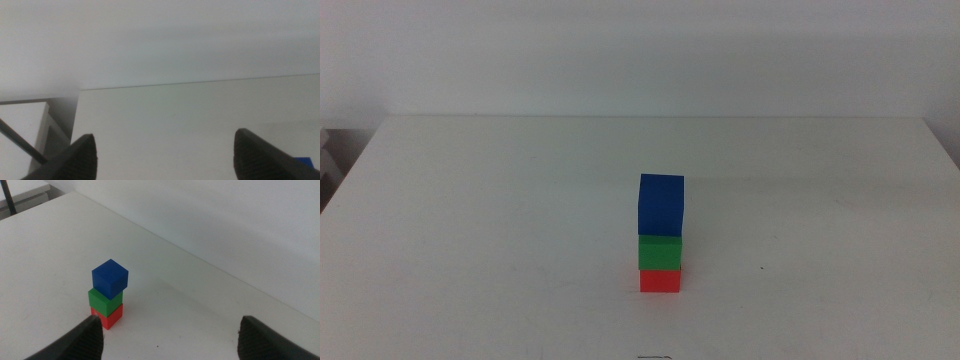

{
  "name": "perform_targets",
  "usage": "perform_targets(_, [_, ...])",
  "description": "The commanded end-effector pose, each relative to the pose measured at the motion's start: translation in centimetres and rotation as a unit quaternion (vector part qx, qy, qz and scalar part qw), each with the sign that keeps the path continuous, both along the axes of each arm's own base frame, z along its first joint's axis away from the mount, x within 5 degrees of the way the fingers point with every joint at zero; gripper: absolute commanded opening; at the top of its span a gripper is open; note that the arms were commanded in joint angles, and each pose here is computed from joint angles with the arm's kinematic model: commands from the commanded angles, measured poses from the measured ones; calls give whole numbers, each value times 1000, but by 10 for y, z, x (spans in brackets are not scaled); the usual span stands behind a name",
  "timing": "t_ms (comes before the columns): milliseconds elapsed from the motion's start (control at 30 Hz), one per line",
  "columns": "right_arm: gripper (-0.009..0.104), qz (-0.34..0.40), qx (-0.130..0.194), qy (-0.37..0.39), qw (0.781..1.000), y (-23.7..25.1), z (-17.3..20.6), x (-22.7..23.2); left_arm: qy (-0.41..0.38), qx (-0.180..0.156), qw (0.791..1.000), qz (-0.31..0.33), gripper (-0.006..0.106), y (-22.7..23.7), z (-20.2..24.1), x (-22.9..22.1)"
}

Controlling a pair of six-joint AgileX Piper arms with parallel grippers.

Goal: Stack red cubes first, then green, then blue cubes in a specific spot.

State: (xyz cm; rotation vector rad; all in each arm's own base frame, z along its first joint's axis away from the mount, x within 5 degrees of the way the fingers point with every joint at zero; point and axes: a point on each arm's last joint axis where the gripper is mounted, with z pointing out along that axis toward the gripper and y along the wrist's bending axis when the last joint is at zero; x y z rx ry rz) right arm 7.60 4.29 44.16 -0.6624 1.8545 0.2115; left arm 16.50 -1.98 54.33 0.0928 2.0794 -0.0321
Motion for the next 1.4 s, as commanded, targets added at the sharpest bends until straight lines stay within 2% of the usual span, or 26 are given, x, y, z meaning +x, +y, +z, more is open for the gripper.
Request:
perform_targets(0, [85,0,14,-47,999,-1,13,1,-33,0,999,10,94,3,10,-6])
perform_targets(133, [85,0,14,-47,999,-1,13,1,-28,17,999,27,94,7,9,-7])
perform_targets(367, [85,0,14,-47,999,-1,13,1,-13,10,1000,21,94,7,8,-16])
perform_targets(600, [85,6,4,-43,999,7,-3,8,-118,8,993,21,94,11,23,-33])
perform_targets(733, [85,5,30,-89,996,15,-14,20,-190,2,982,5,94,7,13,-27])
perform_targets(867, [85,-39,57,-119,990,12,-28,34,-245,-3,970,-13,94,2,-17,-18])
perform_targets(1033, [85,-120,103,-96,983,-7,-51,36,-306,-7,951,-34,94,-1,-77,-23])
perform_targets(1200, [85,-193,100,-91,972,-29,-91,15,-334,-16,941,-48,94,0,-145,-45])
perform_targets(1367, [85,-242,93,-94,961,-41,-136,-8,-300,-67,951,-39,94,4,-217,-72])
